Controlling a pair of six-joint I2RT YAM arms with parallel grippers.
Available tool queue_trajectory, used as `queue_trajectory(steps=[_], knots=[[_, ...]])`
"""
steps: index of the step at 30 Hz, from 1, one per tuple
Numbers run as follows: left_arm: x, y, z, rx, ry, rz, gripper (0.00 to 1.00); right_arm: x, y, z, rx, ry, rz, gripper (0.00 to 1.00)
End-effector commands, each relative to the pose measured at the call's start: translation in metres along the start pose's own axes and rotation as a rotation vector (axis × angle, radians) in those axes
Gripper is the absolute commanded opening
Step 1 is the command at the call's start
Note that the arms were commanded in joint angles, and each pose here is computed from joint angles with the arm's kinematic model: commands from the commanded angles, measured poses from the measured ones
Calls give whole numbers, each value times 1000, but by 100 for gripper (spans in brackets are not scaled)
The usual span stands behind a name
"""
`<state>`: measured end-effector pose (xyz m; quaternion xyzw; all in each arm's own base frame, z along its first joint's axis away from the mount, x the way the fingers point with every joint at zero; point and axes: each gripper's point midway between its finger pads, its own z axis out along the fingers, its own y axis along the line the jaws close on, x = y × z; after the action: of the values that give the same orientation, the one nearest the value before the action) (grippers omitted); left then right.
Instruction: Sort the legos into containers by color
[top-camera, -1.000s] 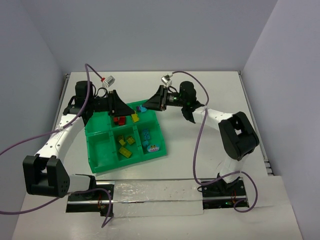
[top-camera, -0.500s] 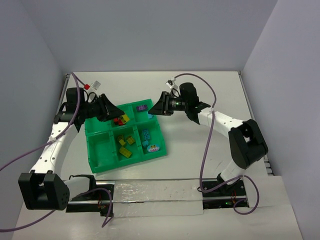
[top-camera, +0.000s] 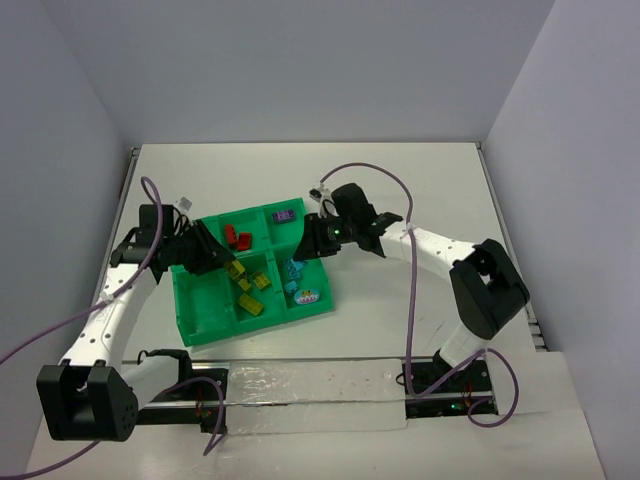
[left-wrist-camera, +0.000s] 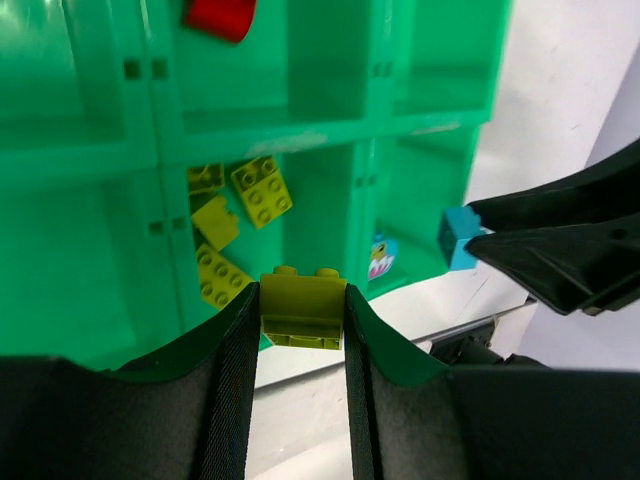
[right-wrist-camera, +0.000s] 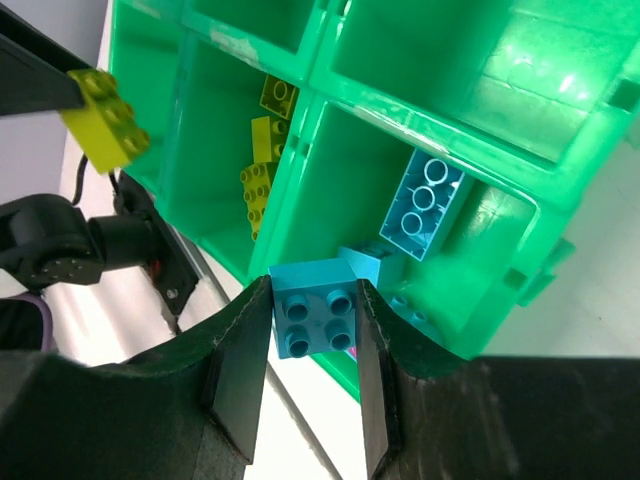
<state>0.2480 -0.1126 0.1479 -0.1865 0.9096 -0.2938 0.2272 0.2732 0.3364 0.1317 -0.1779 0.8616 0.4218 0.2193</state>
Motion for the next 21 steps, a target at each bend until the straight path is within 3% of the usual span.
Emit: queue_trajectory(steps=[1, 4, 5, 9, 12, 15, 21], knots=[[6, -3, 2, 37, 8, 9, 0, -16, 7, 3, 16, -25, -67, 50], [11, -1, 7, 37, 33, 13, 1, -19, 10, 3, 21, -34, -73, 60], [12, 0, 8, 30, 40, 15, 7, -22, 11, 2, 21, -41, -75, 64], [12, 1, 10, 14, 41, 35, 49, -30, 12, -1, 40, -61, -78, 72], [9, -3, 9, 22, 39, 43, 71, -36, 14, -4, 50, -79, -79, 73], [7, -5, 8, 26, 40, 53, 79, -42, 17, -10, 62, -103, -81, 75], [-10, -15, -2, 15, -3, 100, 80, -59, 19, -30, 122, -184, -74, 77]])
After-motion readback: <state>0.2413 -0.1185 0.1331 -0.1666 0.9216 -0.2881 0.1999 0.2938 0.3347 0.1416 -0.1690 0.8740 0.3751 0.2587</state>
